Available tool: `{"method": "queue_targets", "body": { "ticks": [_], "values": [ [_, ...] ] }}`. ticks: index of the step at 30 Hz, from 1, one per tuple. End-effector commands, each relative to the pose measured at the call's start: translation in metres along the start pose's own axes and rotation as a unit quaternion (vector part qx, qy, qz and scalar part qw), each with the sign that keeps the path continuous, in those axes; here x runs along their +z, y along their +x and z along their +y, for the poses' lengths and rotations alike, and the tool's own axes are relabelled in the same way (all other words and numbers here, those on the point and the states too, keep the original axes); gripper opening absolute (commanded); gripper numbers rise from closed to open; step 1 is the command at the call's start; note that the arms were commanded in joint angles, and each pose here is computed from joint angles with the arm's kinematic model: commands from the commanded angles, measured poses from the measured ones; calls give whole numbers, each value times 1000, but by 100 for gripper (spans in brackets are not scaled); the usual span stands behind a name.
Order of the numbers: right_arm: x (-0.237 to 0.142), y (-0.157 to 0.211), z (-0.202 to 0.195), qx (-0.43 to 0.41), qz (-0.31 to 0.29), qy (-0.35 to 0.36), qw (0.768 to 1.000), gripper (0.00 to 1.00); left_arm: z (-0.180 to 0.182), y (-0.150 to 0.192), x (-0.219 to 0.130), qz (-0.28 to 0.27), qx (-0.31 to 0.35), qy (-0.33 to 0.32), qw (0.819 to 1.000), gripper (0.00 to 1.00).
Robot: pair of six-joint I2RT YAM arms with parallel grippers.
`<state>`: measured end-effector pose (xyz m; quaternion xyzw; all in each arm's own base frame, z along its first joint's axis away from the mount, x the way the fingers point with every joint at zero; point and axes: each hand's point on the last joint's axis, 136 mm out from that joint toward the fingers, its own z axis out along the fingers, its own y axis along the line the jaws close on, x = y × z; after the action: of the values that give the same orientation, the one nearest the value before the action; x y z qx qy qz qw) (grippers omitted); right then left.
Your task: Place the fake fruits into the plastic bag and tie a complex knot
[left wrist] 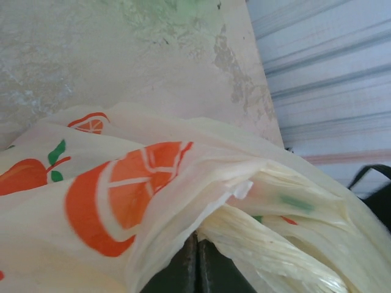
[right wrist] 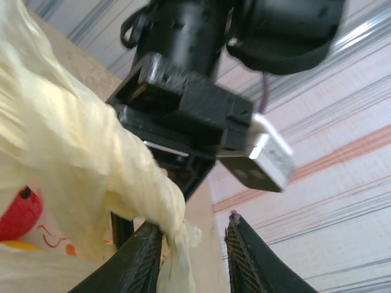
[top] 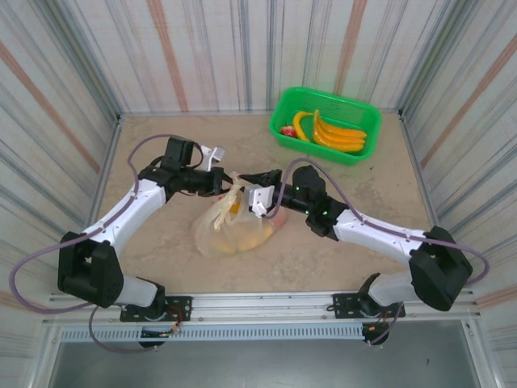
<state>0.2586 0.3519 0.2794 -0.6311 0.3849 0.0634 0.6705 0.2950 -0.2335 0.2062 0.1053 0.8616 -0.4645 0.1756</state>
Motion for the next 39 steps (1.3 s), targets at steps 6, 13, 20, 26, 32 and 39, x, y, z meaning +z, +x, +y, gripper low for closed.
{"method": "queue_targets", "body": {
  "ticks": [6,13,20,26,32,39],
  "values": [
    [-53,-38,-7,100,-21,-14,995,39,-14,-8,-6,-25,-14,58,998,0],
    [-81,-74,37,271,-43,-81,958,22,-16,-12,-3,-36,-29,82,996,0],
    [-39,-78,82,253,-55,6,966,47,-14,-17,0,-56,-55,94,992,0],
    [-1,-77,83,253,-65,94,961,50,-14,-13,4,-61,-65,91,992,0],
    [9,-75,85,248,-57,107,961,48,-16,-15,-1,-66,-63,86,992,0],
    [-6,-64,113,261,-18,57,963,45,-15,-19,-3,-69,-65,87,992,0]
  ]
}}
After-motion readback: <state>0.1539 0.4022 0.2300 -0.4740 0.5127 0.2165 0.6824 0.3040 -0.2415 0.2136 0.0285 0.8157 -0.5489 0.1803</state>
